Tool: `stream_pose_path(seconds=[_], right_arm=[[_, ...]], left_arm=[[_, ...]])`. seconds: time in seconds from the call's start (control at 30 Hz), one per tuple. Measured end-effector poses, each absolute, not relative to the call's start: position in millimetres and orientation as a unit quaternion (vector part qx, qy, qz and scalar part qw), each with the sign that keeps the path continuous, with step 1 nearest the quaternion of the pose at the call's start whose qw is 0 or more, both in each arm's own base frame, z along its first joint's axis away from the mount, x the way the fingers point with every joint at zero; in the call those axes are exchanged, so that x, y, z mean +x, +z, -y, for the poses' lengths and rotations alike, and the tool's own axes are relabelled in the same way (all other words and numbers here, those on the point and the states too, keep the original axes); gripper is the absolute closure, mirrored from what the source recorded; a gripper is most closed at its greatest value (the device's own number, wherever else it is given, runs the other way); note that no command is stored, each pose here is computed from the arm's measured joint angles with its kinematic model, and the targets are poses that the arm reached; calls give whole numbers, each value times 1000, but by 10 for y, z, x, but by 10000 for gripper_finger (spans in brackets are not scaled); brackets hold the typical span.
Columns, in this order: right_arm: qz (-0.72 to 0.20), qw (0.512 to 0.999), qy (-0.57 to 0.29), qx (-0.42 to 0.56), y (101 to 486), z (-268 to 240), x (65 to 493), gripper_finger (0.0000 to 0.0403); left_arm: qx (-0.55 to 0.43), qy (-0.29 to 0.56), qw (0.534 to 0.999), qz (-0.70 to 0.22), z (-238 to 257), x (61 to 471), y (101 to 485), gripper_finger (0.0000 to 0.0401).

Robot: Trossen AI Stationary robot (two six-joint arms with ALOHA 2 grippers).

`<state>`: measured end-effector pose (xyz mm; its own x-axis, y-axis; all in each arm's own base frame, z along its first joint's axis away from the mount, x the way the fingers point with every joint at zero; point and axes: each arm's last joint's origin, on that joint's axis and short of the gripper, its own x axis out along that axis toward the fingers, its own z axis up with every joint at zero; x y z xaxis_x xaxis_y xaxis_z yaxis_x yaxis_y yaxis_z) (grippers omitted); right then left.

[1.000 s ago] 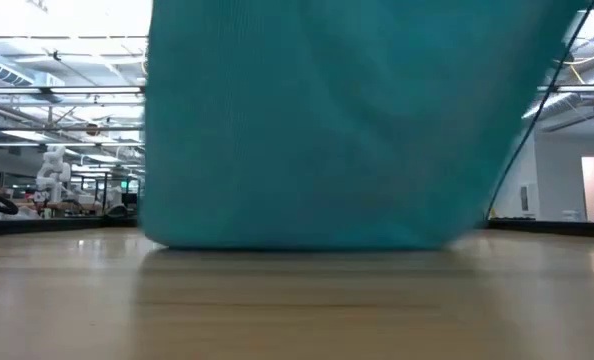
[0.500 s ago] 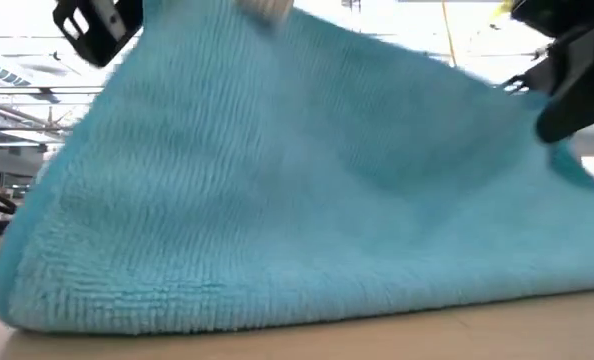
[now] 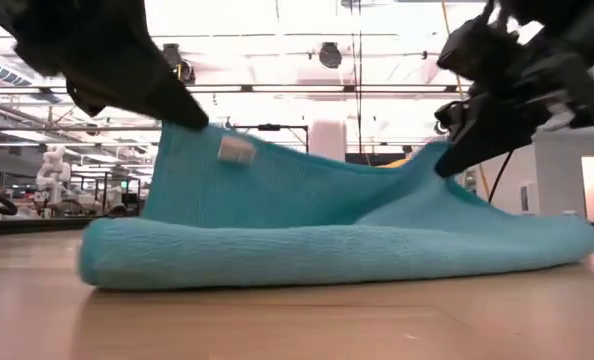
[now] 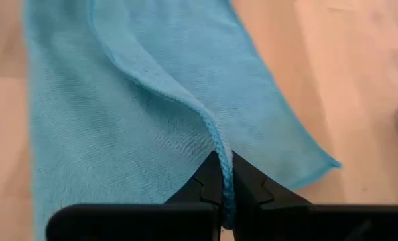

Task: Fold microfiber towels
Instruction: Fold the blue microfiber towel

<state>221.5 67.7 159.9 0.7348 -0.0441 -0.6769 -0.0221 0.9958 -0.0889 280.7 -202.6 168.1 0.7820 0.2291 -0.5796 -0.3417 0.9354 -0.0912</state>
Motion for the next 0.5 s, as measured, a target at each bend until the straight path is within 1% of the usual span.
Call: stream_pose_path(seconds=[0.17,0.43,0.5], right_arm=[[-358,932,-18,-45,1542,-512,2230,401],[-306,950,-32,-44,1452,-334,2212,401],[-307,950,-34,-46,1445,-319,2209,401]], left_arm=[[-103,189,924,-316,1916,2795,1628,397],[-97,197,922,-320,1903,2780,1618,398],[-104,183,925,-315,1937,2783,1641,398]])
